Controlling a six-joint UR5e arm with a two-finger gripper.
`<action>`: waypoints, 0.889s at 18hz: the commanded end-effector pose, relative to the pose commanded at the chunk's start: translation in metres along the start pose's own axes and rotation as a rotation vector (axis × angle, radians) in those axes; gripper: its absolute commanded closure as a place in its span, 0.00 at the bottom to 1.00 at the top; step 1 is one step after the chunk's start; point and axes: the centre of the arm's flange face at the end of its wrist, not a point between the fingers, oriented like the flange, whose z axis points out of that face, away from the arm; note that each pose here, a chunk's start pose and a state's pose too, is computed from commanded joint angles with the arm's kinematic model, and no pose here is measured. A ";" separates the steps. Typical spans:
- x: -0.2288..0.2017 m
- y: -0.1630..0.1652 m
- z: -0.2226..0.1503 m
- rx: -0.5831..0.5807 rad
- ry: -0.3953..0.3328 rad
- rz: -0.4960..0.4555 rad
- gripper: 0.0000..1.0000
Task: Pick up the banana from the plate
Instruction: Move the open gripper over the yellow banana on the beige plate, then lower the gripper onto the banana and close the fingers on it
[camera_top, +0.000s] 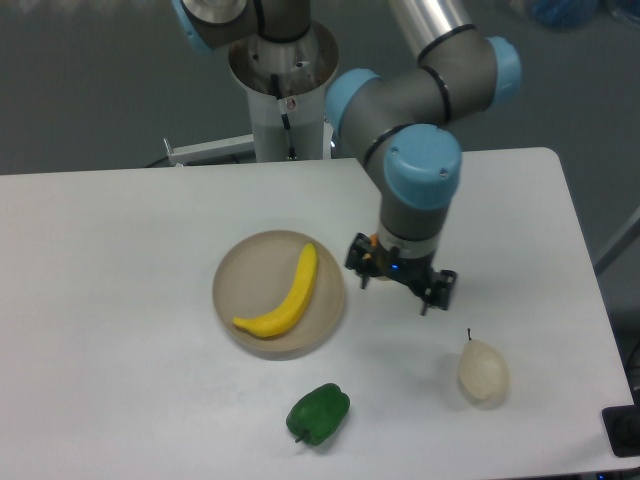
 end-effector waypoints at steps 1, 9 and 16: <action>0.007 -0.001 0.009 0.005 -0.007 0.000 0.00; 0.062 0.006 0.064 -0.008 0.007 -0.004 0.00; 0.086 0.008 0.091 -0.011 0.002 0.004 0.00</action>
